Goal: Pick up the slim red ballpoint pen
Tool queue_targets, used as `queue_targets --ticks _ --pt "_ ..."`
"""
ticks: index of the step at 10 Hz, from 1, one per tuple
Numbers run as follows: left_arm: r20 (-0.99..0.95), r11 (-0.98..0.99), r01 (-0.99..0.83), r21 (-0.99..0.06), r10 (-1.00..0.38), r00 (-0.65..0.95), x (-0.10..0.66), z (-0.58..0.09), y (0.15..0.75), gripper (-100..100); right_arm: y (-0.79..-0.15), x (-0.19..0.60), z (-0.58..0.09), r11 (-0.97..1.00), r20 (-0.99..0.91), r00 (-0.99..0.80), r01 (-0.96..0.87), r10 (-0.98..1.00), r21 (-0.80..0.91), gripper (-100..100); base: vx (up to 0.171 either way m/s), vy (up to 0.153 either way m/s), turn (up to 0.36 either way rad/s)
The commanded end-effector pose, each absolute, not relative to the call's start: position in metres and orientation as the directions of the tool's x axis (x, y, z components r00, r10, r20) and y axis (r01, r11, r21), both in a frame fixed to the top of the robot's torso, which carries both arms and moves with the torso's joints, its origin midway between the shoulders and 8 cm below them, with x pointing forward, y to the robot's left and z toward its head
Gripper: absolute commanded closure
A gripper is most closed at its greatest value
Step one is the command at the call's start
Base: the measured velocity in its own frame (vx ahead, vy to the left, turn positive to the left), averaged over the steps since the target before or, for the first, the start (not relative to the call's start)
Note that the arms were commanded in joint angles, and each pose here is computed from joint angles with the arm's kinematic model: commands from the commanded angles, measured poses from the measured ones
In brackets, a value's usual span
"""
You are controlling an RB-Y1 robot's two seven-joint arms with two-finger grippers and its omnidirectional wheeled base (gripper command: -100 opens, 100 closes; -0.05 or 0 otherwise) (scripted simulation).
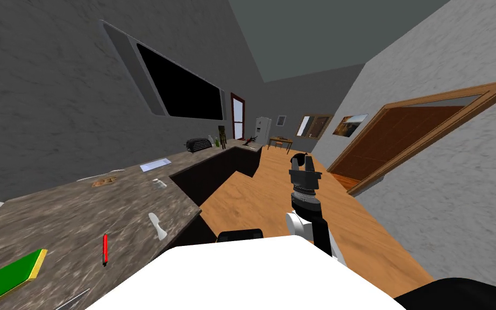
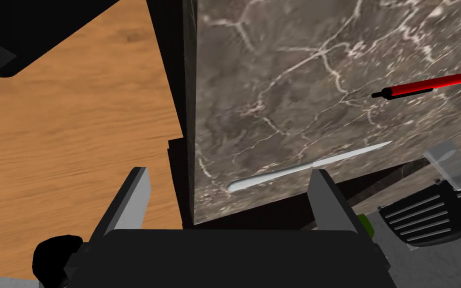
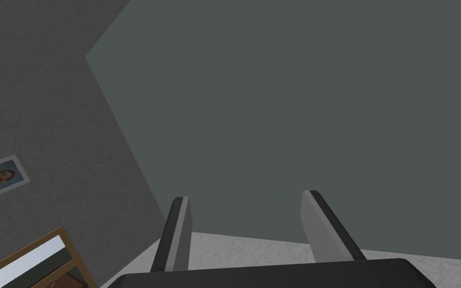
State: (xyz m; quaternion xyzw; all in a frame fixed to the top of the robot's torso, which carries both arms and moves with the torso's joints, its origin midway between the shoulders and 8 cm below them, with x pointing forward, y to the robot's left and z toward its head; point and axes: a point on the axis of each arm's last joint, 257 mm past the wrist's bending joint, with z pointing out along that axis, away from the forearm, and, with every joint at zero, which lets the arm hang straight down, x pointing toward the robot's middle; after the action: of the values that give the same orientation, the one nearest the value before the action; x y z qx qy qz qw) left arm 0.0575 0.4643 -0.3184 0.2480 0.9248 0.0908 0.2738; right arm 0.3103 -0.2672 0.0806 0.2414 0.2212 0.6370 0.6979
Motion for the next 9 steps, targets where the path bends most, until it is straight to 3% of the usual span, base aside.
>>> queue_targets --ticks 1,9 --pt "-0.378 0.804 0.5 0.323 0.594 -0.71 0.038 -0.322 0.471 -100 -0.267 0.31 0.081 0.072 -0.001 0.091 -0.782 0.996 0.619 0 0.007 0.027 -0.393" --pt "-0.13 0.546 0.798 0.257 0.837 -0.531 -0.025 -0.326 0.482 -100 -0.267 0.31 0.081 0.072 -0.001 0.091 -0.782 0.996 0.619 0 -0.002 0.035 -0.233"
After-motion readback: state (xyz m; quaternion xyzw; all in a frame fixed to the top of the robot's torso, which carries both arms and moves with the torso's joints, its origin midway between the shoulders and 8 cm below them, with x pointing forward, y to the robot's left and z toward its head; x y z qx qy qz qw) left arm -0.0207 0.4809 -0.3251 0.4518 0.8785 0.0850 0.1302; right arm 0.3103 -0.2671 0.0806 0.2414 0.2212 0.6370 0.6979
